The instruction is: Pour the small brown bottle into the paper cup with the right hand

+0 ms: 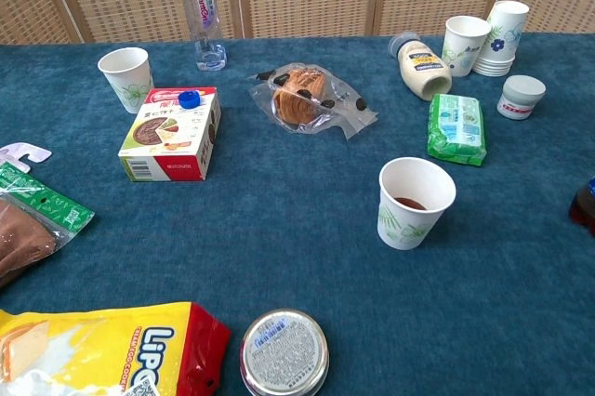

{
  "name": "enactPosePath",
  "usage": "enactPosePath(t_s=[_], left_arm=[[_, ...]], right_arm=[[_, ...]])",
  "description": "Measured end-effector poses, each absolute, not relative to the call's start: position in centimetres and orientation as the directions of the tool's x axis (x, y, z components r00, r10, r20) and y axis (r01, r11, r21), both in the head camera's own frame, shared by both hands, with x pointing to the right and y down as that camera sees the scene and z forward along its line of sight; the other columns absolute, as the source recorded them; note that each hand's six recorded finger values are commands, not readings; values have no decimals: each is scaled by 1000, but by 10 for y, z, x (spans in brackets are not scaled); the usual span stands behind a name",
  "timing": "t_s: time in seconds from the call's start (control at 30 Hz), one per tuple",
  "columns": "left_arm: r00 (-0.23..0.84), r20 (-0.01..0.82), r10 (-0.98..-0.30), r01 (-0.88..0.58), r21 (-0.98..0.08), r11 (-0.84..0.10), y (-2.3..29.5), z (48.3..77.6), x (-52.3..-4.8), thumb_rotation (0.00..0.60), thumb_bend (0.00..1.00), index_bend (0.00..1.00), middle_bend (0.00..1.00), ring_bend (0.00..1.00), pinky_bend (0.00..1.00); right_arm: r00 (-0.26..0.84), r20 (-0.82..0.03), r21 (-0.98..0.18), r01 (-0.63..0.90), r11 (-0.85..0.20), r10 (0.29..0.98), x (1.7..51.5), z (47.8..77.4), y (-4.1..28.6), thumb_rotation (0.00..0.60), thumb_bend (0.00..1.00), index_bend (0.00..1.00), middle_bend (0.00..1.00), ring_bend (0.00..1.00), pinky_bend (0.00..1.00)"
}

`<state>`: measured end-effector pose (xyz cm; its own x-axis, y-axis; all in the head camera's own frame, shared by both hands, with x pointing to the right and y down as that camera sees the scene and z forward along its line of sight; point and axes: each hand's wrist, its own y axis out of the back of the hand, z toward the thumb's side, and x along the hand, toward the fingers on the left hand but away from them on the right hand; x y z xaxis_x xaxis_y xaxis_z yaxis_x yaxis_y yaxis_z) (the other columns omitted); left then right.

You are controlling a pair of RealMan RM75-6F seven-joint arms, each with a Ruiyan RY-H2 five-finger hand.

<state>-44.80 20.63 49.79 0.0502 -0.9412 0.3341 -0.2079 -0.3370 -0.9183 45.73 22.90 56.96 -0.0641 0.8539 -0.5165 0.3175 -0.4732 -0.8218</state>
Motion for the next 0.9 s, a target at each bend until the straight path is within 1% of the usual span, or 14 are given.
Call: enactPosePath(t_s=[0.23, 0.47, 0.9], left_arm=[[54, 336, -940, -204, -918, -339, 206, 497, -449, 600, 234, 0, 0, 0, 0], [57, 332, -942, -208, -919, -336, 205, 496, -449, 600, 234, 0, 0, 0, 0], [50, 332, -942, -201, -920, -336, 203, 499, -451, 600, 234, 0, 0, 0, 0]], right_arm=[[-40, -574, -737, 461, -494, 818, 466, 581, 229, 600, 0, 0, 0, 0, 0], [32, -627, -618, 588, -522, 778, 467, 601, 232, 600, 0, 0, 0, 0, 0], [111, -649, -495, 689, -529, 752, 462, 635, 222, 600, 0, 0, 0, 0, 0]])
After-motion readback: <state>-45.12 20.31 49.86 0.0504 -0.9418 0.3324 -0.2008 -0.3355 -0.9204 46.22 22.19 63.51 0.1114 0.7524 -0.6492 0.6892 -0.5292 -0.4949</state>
